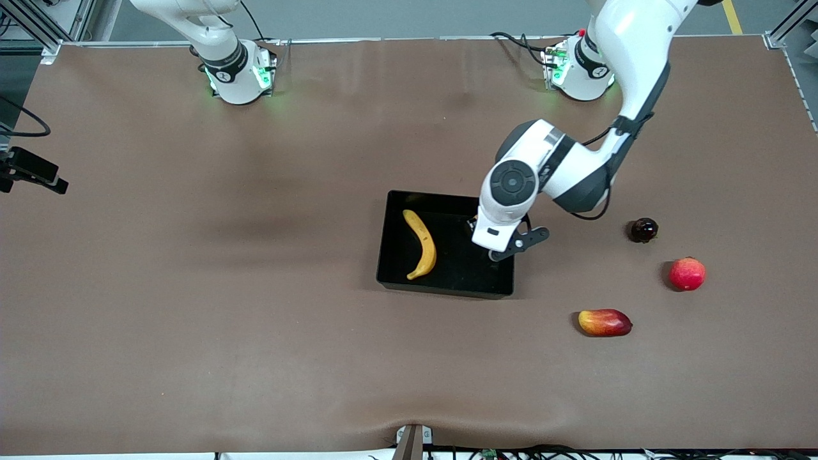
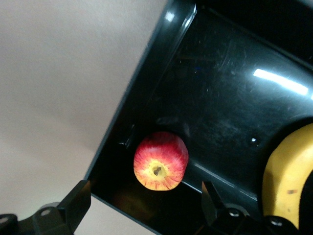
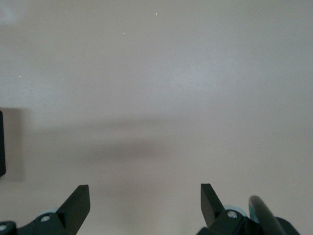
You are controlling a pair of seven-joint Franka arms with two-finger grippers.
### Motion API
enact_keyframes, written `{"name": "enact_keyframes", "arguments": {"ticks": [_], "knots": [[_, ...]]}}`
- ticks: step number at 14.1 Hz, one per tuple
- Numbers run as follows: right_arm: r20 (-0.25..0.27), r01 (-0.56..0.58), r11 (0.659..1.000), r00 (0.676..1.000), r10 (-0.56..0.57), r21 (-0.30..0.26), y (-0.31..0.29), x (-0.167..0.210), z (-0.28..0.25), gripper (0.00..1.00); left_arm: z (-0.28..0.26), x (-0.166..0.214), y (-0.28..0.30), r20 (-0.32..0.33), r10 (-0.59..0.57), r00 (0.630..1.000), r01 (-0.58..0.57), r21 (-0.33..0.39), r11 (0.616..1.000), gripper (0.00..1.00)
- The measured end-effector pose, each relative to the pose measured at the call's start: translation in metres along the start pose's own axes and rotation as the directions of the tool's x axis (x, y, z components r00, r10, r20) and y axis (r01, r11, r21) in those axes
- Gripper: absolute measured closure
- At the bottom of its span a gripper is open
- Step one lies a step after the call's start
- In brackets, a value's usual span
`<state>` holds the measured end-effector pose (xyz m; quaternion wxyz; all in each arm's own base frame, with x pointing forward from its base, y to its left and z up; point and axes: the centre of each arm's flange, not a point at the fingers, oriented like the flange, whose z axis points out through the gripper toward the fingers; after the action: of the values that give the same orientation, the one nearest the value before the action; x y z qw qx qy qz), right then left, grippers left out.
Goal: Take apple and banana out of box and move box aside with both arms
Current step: 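Reach the left gripper down into the black tray toward the small apple, then close the left gripper around the small red apple in the tray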
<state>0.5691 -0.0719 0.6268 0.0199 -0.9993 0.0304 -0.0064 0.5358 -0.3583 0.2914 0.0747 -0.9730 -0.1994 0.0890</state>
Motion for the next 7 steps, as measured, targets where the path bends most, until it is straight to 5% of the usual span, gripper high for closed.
{"name": "enact_keyframes", "arguments": {"ticks": [7], "knots": [[0.0, -0.001, 1.0, 1.0, 0.001, 0.0, 0.0, 0.0, 0.0, 0.0, 0.055, -0.003, 0.016, 0.015, -0.024, 1.0, 0.024, 0.041, 0.999, 0.0]]}}
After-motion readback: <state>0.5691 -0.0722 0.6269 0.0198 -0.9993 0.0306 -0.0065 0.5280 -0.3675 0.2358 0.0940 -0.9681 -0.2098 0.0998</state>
